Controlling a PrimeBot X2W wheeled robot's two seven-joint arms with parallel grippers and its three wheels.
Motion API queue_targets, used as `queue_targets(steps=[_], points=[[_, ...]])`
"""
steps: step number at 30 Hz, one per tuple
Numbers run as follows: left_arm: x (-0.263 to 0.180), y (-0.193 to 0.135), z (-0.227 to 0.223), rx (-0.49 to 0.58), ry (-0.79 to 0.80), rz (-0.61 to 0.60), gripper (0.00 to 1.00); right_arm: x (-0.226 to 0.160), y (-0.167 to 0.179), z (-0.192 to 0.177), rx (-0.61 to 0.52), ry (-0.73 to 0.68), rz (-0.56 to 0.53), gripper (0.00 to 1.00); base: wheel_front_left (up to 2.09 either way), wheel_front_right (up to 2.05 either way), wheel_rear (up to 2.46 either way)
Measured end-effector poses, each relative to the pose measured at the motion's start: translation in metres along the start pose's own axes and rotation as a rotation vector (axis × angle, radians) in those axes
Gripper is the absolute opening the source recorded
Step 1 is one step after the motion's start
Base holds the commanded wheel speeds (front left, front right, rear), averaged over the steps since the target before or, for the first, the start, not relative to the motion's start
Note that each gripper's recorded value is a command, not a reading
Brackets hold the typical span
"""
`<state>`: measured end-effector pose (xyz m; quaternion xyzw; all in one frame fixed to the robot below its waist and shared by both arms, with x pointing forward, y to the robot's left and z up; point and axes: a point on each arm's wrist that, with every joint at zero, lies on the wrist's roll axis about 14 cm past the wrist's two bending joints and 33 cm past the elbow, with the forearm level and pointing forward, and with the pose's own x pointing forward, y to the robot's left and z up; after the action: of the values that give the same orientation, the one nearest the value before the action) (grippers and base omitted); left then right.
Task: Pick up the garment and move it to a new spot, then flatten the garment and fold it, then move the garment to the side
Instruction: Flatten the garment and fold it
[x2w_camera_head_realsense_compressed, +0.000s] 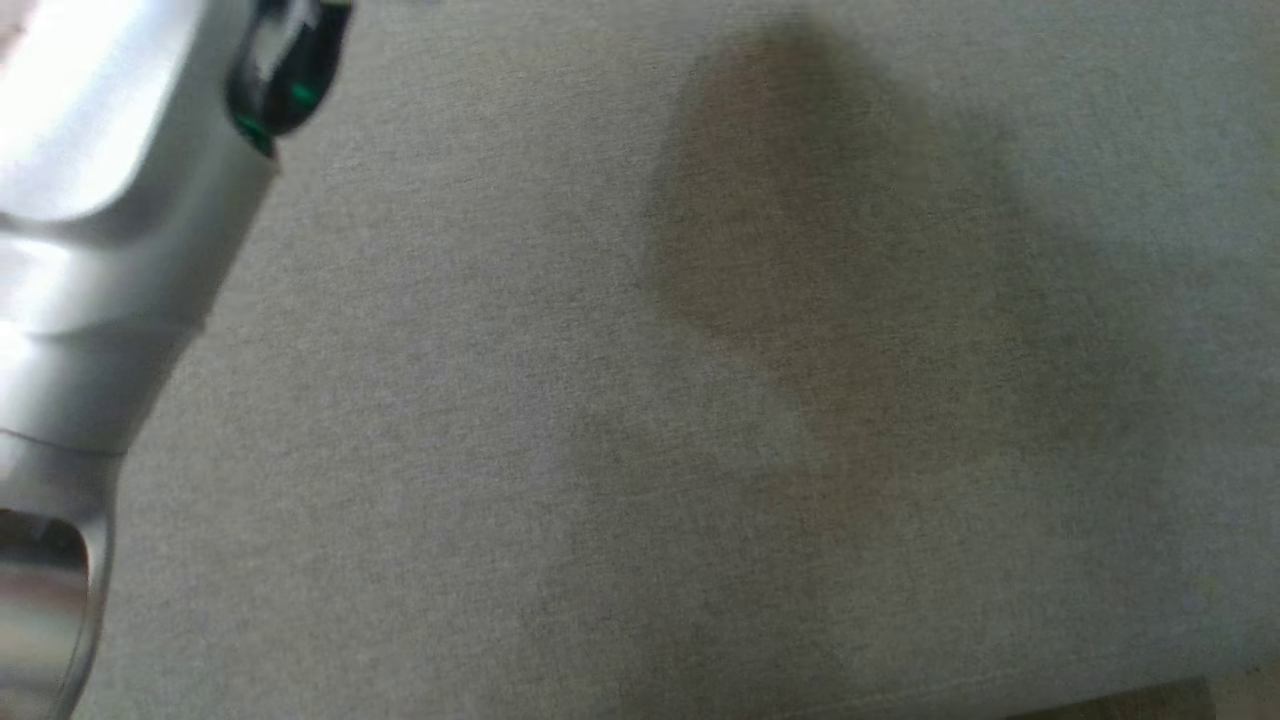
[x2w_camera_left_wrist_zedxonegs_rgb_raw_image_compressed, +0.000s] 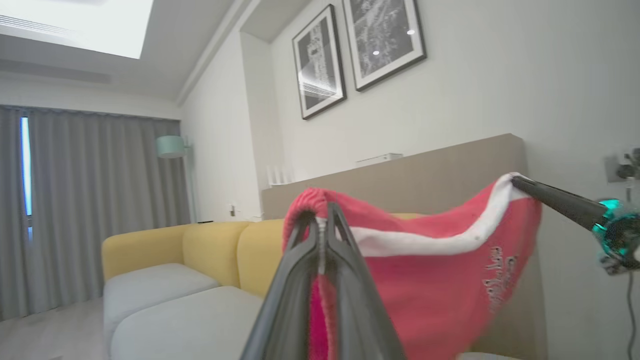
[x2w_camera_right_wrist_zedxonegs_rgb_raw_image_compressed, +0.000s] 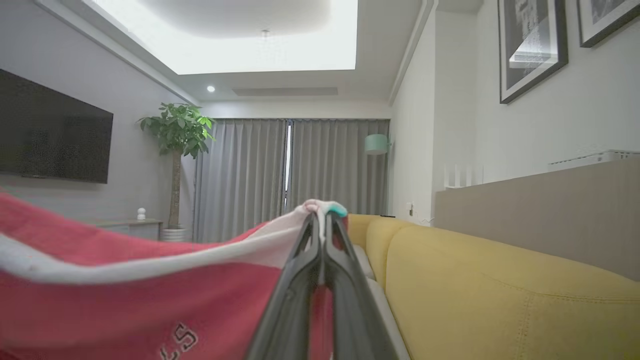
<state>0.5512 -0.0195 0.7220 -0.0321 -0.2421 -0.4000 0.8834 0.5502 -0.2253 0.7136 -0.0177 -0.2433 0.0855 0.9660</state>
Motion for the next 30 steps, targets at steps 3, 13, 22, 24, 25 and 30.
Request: queue_targets(steps=[3, 13, 22, 24, 25, 30], points=[[-0.006, -0.023, -0.006, -0.041, 0.005, -0.054, 0.0, -0.009, -0.003, -0.004, 0.004, 0.008, -0.007, 0.0, 0.0, 0.0, 0.0], [-0.157, -0.137, -0.131, -0.454, 0.426, -0.081, 0.0, -0.18, -0.014, -0.116, 0.175, 0.427, -0.197, 0.0, 0.0, 0.0, 0.0], [-0.25, -0.216, -0.154, -0.635, 0.635, -0.067, 0.0, -0.311, -0.011, -0.127, 0.257, 0.648, -0.35, 0.0, 0.0, 0.0, 0.0], [-0.258, -0.229, -0.149, -0.662, 0.645, -0.068, 0.0, -0.327, -0.014, -0.118, 0.261, 0.662, -0.376, 0.0, 0.0, 0.0, 0.0], [-0.258, -0.229, -0.149, -0.662, 0.645, -0.068, 0.0, -0.327, -0.014, -0.118, 0.261, 0.662, -0.376, 0.0, 0.0, 0.0, 0.0], [-0.274, -0.251, -0.133, -0.73, 0.674, -0.073, 0.0, -0.334, -0.018, -0.095, 0.241, 0.655, -0.387, 0.0, 0.0, 0.0, 0.0]])
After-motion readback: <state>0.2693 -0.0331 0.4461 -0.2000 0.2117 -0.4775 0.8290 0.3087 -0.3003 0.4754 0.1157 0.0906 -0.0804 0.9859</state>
